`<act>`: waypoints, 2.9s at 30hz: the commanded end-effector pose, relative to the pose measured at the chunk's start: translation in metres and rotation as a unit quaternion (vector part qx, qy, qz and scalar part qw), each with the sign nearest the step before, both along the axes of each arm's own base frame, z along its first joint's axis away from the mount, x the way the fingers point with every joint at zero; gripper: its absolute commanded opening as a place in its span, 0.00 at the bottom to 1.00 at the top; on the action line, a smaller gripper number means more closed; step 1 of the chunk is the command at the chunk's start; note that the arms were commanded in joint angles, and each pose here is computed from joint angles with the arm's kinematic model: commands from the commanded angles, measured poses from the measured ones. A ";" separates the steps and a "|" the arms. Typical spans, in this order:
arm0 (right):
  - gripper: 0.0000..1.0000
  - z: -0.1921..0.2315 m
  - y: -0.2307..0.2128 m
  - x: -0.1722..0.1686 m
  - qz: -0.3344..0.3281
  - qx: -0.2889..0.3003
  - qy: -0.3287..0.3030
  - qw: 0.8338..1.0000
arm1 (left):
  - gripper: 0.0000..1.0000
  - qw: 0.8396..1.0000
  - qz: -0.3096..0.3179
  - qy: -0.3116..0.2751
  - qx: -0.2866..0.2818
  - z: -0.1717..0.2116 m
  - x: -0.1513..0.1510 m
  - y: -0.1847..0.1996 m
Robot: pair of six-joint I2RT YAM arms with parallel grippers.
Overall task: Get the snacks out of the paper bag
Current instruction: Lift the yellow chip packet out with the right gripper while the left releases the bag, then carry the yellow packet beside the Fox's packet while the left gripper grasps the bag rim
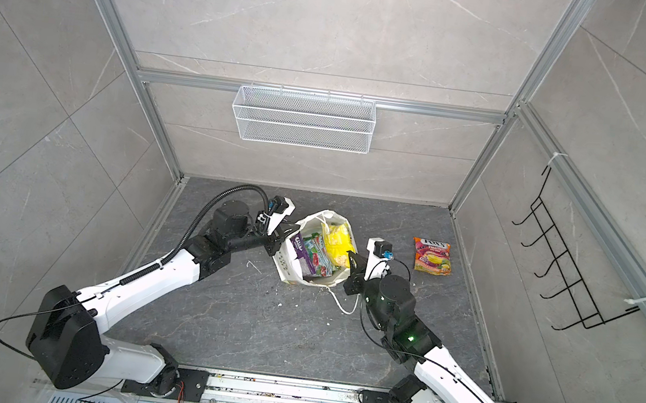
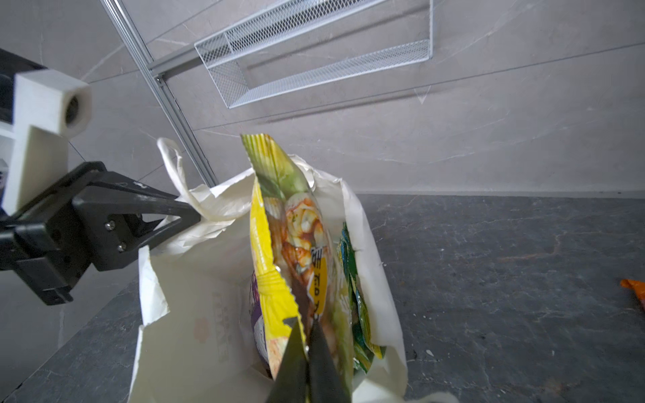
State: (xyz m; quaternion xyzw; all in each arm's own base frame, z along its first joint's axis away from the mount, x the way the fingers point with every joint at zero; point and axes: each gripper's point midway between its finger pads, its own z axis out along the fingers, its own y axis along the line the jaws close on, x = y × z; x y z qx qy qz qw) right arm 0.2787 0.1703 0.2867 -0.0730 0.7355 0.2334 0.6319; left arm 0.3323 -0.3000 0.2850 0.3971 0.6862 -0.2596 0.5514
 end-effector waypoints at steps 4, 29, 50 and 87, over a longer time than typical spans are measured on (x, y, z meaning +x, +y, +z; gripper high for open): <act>0.04 0.032 -0.031 -0.008 -0.061 -0.011 -0.031 0.998 | 0.00 0.998 0.040 -0.050 -0.027 0.033 0.003 0.013; 0.01 0.052 -0.076 0.050 -0.161 -0.070 0.117 0.977 | 0.00 0.988 0.138 -0.074 0.000 0.047 0.018 0.080; 0.01 -0.090 -0.113 0.129 -0.221 -0.249 0.293 0.896 | 0.03 0.998 0.067 -0.011 -0.006 0.041 0.036 0.076; 0.10 -0.173 -0.163 0.203 -0.370 -0.471 0.339 0.725 | 0.59 0.983 0.153 0.039 -0.096 0.024 0.016 0.101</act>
